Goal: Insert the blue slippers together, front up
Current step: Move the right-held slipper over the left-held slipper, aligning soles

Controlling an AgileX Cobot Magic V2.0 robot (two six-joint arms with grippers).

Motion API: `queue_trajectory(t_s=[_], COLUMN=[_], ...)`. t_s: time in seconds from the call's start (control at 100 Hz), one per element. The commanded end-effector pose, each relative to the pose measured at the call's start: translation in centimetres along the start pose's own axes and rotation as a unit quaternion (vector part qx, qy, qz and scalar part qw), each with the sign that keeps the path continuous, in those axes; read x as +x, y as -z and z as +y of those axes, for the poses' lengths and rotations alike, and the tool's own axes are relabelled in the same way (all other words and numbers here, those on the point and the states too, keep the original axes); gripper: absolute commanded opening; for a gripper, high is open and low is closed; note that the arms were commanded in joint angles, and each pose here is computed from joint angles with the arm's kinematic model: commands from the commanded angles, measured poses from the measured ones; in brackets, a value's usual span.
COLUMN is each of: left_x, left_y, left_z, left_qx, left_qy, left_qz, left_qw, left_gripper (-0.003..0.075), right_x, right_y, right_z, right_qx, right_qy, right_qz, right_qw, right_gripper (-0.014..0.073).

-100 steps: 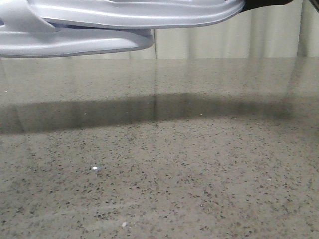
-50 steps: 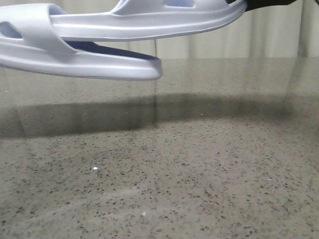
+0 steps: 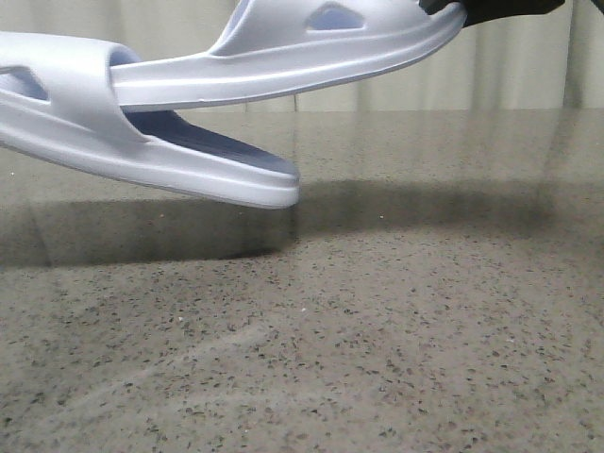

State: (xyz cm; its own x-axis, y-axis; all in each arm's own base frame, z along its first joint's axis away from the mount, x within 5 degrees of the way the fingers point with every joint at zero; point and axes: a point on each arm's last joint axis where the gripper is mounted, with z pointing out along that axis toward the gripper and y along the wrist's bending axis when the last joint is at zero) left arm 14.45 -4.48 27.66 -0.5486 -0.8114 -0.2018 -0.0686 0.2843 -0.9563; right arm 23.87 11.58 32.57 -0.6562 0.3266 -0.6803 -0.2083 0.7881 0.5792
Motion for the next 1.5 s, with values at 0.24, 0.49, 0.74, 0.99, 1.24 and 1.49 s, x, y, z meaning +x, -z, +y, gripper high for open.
queue_trajectory(t_s=[0.24,0.49,0.74,0.99,1.24,1.49], left_x=[-0.1,-0.1,-0.1,-0.1,0.2,0.3], left_y=[0.1,0.2,0.2,0.2,0.2,0.3], left_z=[-1.9,-2.0,-2.0,-2.3,-2.5,-2.6], left_qx=[0.065,0.069,0.069,0.086,0.096,0.1], left_qy=[0.041,0.04,0.04,0.058,0.056,0.044], left_qz=[0.011,0.009,0.009,0.014,0.03,0.035], left_qw=[0.997,0.997,0.997,0.995,0.993,0.993], left_gripper=[0.0016,0.0016,0.0016,0.0016,0.0016,0.0016], right_x=[-0.1,1.5,1.3,1.3,1.2,0.5], right_y=[0.4,-0.2,-0.2,-0.2,-0.2,0.1], right_z=[0.0,-1.4,-1.3,-1.2,-1.1,-1.1], right_qx=[-0.008,0.002,-0.011,-0.019,-0.021,-0.025], right_qy=[-0.027,-0.11,-0.178,-0.207,-0.197,-0.147], right_qz=[-0.03,-0.03,-0.042,-0.041,-0.04,-0.042], right_qw=[0.999,0.994,0.983,0.977,0.979,0.988], right_gripper=[-0.0107,-0.0107,-0.0107,-0.0107,-0.0107,-0.0107])
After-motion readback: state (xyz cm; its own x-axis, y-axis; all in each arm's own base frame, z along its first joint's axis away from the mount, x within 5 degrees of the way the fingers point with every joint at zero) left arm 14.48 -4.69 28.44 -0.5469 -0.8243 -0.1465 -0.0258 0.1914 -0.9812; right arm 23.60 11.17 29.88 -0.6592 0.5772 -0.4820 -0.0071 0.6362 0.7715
